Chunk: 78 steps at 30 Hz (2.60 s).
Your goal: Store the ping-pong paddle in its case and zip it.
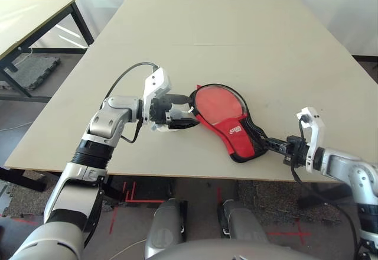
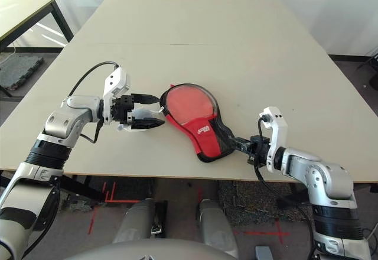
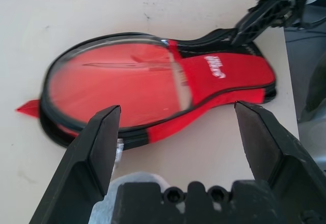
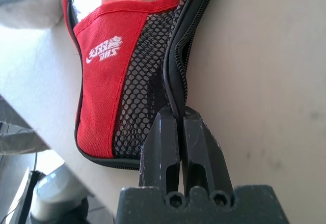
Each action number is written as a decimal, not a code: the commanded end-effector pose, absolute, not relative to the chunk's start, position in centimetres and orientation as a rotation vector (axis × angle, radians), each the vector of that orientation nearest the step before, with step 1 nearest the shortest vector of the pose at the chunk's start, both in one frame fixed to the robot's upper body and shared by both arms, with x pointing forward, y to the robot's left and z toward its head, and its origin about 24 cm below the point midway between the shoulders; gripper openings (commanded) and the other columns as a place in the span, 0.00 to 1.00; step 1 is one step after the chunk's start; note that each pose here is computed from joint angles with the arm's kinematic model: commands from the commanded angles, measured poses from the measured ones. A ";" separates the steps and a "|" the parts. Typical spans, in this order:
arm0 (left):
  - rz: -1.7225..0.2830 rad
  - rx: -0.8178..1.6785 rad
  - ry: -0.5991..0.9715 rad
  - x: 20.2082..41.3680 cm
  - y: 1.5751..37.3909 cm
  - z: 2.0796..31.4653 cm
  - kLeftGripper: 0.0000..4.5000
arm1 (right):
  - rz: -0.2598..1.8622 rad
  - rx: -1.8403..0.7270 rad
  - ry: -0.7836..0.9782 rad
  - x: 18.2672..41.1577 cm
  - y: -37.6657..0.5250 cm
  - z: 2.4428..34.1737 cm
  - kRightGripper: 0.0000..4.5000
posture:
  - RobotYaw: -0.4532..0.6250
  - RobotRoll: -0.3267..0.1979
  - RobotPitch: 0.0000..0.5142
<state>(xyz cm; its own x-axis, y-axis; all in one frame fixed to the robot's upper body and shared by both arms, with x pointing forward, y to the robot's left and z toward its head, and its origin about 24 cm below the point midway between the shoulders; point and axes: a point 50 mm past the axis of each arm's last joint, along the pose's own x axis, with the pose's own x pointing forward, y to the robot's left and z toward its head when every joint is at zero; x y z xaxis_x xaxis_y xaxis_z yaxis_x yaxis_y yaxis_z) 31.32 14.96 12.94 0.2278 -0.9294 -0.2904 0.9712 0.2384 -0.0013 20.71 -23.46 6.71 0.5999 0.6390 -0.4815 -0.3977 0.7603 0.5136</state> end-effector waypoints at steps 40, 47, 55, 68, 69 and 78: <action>-1.293 0.197 0.259 30.5 16.6 15.0 1.00 | 0.821 -0.101 0.384 28.7 -19.3 9.6 0.99 | 0.43 0.62 0.08; -1.278 0.187 0.272 30.2 17.1 14.9 1.00 | 0.873 -0.138 0.439 29.3 -18.4 8.6 0.99 | 0.45 0.62 0.08; -1.257 0.178 0.301 30.0 18.0 14.3 1.00 | 0.868 -0.210 0.472 29.3 -18.5 7.5 0.99 | 0.45 0.62 0.09; -1.229 0.289 0.363 29.9 19.9 14.3 1.00 | 0.898 -0.295 0.520 28.8 -18.2 6.1 0.99 | 0.45 0.62 0.09; -1.231 0.296 0.369 29.9 19.9 14.2 1.00 | 0.900 -0.298 0.521 28.8 -18.1 6.1 0.99 | 0.45 0.62 0.09; -1.286 0.389 0.454 29.4 20.0 12.9 1.00 | 0.911 -0.308 0.524 28.7 -17.8 6.0 0.99 | 0.45 0.62 0.10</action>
